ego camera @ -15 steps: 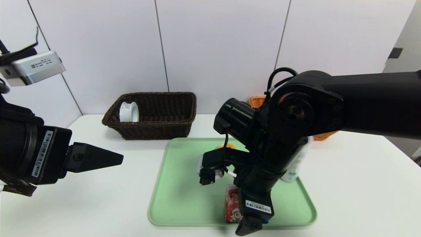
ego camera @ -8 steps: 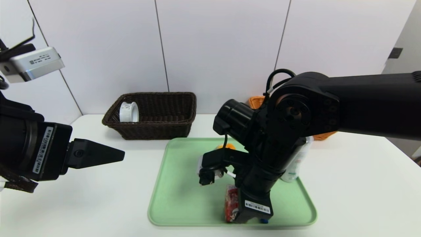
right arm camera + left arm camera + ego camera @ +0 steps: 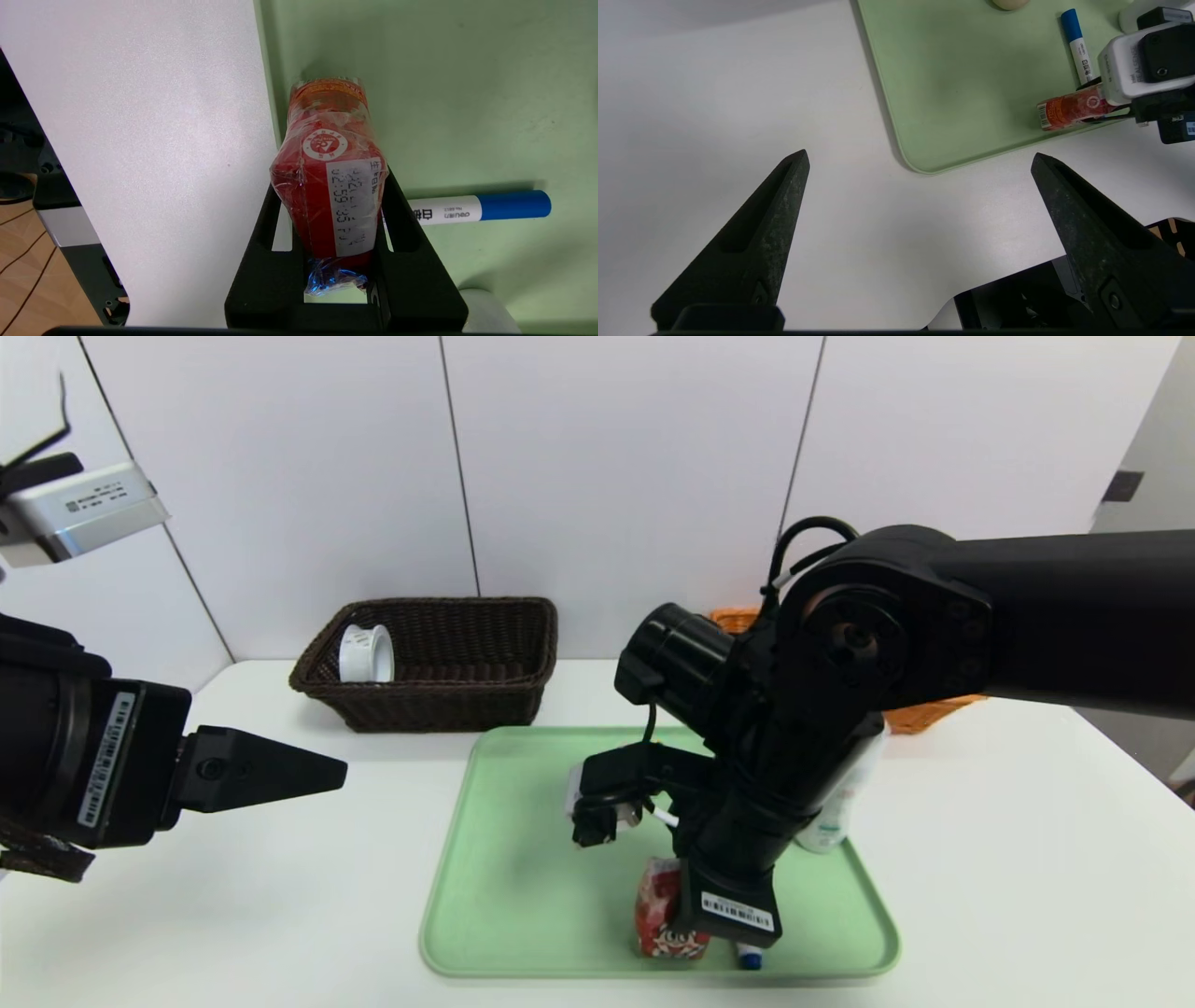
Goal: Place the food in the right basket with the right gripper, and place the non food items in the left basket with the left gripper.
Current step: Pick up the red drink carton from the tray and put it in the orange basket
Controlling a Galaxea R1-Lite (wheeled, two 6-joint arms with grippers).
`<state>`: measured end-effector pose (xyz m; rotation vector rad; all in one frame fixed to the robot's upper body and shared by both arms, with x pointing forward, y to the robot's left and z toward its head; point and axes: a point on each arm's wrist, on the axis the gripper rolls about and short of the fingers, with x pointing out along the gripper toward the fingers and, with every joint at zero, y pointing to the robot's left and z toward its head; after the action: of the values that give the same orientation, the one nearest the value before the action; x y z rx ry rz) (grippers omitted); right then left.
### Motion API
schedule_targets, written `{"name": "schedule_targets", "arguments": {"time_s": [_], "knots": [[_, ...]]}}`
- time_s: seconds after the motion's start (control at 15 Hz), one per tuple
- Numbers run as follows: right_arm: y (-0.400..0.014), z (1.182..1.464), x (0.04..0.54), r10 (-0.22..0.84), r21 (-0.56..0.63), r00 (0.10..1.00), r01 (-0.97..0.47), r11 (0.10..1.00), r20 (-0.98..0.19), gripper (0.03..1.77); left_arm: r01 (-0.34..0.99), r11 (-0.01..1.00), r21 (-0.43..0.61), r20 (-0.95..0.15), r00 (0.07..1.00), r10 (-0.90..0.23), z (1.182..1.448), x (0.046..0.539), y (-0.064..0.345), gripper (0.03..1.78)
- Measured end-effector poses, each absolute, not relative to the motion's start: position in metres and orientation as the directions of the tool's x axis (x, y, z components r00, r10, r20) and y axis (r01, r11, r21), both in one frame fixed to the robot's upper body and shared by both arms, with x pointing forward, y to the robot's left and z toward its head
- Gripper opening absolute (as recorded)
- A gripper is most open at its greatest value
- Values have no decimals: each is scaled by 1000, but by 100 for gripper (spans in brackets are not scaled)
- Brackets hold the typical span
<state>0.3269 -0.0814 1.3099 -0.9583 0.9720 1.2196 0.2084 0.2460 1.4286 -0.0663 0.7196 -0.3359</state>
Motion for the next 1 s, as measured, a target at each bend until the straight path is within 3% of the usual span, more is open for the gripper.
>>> {"name": "schedule_targets", "arguments": {"time_s": [0.33, 0.6, 1.0], "knots": [[-104, 1364, 327, 419, -160, 225, -970, 185, -880, 37, 277, 944, -179, -629, 705, -326, 1430, 206, 248, 169], [-135, 1402, 337, 496, -225, 391, -905, 362, -775, 37, 280, 943, -180, -627, 706, -329, 1430, 205, 248, 169], [-188, 1432, 356, 480, -232, 589, -755, 613, -650, 37, 283, 942, -181, -624, 707, -332, 1430, 205, 249, 169]]}}
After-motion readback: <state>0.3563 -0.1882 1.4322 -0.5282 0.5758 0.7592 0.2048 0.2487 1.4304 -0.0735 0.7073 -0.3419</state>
